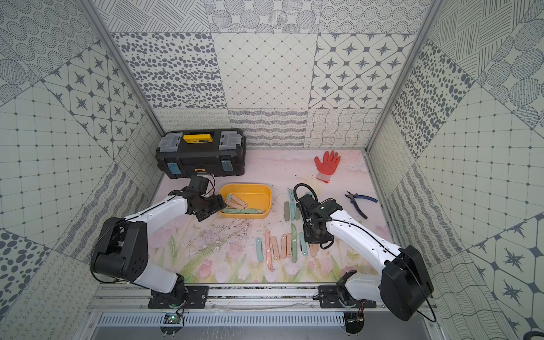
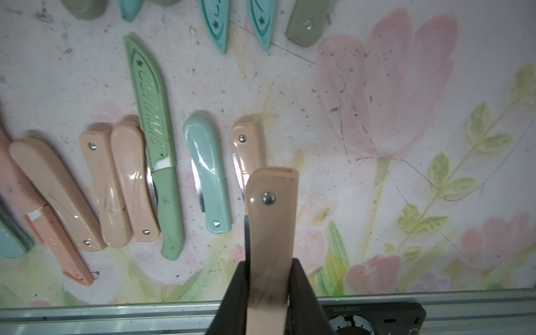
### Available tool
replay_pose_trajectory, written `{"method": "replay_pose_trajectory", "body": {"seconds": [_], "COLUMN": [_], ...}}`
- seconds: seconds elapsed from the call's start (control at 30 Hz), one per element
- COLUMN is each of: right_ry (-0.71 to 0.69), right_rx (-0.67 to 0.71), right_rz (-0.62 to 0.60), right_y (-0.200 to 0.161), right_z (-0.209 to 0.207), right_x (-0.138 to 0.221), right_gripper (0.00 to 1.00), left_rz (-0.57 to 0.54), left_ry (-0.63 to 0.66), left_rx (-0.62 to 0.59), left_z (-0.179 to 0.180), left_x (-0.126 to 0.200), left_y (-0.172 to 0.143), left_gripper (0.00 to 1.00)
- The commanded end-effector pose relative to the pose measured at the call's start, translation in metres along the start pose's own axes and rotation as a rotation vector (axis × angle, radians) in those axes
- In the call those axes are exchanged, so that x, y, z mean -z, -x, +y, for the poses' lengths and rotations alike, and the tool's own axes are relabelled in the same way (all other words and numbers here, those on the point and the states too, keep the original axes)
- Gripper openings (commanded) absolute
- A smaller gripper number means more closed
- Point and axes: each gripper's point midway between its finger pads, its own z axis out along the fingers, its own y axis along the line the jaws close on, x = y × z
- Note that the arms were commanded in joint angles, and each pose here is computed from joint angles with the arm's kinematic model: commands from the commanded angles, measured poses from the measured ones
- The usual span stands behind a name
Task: Take the fruit knife out of the storage box
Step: Place the fruit knife at the center of the board.
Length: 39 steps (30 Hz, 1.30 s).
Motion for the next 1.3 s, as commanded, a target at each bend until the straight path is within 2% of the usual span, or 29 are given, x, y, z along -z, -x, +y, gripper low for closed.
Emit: {"method": "replay_pose_trajectory", "body": {"seconds": [0.0, 0.13, 0.37, 0.87, 1.27], "right_ry": [-0.028, -0.049, -0.184, -0.25, -0.166], "right_rx": [-0.05, -0.088, -0.113, -0.061, -0.058], "right_rz": [0.065, 0.091, 0.13, 0.18, 0.08], "right_y": [-0.01, -0.016, -0.015, 0.001, 0.02], "right_z": [-0.004, -0.007, -0.022, -0.024, -0.012], "right_x": [-0.009, -0.021, -0.034, -0.075, -0.072], "right_gripper": [0.18, 0.18, 0.17, 0.21, 0.22], "left_rz": [0.002, 0.006, 0.009, 0.017, 0.017], "left_ry": [-0.01, -0.006, -0.013, -0.007, -0.002], "left_rx": [-0.018, -0.016, -0.015, -0.014, -0.016], "left_z": [-0.002, 0.0, -0.002, -0.001, 0.0], "left_x": [0.0, -0.002, -0.003, -0.005, -0.005], "left_y": [0.0, -0.001, -0.001, -0.002, -0.002], "left_gripper": [0.89, 0.89, 0.89, 0.89, 0.88]}}
